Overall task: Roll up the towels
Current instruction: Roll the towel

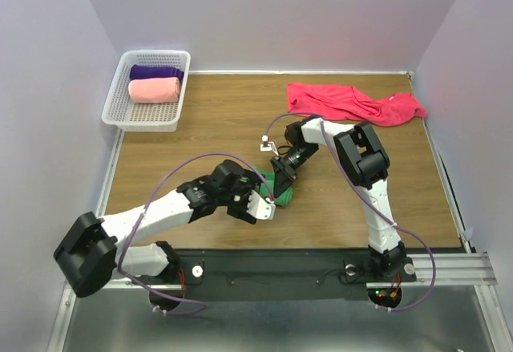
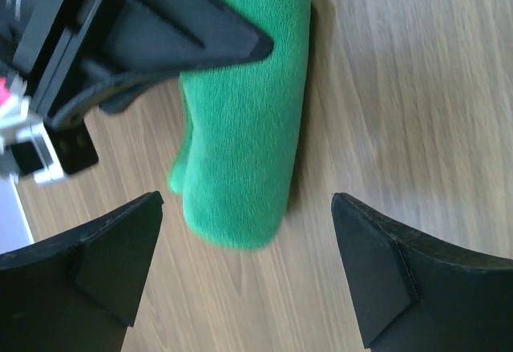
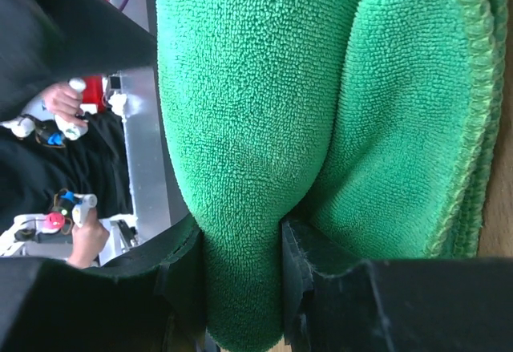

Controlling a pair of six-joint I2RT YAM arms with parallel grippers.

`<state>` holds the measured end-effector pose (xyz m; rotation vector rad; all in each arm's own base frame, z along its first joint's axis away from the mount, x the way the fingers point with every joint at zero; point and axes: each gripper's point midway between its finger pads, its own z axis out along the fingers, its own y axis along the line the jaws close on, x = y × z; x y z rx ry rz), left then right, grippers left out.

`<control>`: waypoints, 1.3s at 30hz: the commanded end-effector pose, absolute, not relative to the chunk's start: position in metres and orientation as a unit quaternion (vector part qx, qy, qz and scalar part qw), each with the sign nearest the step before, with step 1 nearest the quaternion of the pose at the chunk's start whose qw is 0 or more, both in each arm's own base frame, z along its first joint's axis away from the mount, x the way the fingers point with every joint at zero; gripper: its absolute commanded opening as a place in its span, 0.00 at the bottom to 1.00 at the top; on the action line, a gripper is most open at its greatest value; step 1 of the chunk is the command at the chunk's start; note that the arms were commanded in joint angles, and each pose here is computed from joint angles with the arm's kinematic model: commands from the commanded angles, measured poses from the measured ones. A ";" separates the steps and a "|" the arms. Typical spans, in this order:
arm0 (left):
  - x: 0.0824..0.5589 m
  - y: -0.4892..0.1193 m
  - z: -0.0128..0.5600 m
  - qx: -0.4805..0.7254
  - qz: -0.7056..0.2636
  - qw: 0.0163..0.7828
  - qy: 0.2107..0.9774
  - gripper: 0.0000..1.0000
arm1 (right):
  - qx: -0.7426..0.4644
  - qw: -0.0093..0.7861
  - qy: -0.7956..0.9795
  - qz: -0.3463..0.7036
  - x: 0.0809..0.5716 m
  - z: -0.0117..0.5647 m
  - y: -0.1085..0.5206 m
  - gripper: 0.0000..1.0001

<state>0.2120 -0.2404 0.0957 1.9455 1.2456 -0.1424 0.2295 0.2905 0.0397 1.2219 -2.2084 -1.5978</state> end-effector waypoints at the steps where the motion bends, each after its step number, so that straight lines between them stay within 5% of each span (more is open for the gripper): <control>1: 0.231 -0.275 0.110 0.772 -0.030 0.449 0.448 0.99 | 0.420 0.103 -0.746 -0.506 0.226 0.024 0.280 0.32; 5: 0.236 -0.286 0.092 0.780 -0.036 0.427 0.456 0.98 | 0.422 0.103 -0.748 -0.501 0.227 0.023 0.278 0.33; 16: 0.241 -0.274 0.036 0.768 -0.034 0.341 0.541 0.65 | 0.446 0.095 -0.751 -0.478 0.233 0.021 0.273 0.35; 22: 0.203 -0.270 0.025 0.776 -0.117 0.251 0.566 0.54 | 0.443 0.042 -0.762 -0.471 0.270 0.035 0.273 0.65; 31: 0.165 -0.254 0.008 0.766 -0.191 0.131 0.599 0.49 | 0.373 -0.147 -0.798 -0.449 0.386 0.129 0.219 0.77; 39: 0.199 -0.259 0.010 0.710 -0.281 0.052 0.643 0.51 | 0.369 -0.259 -0.815 -0.365 0.356 0.185 0.163 0.88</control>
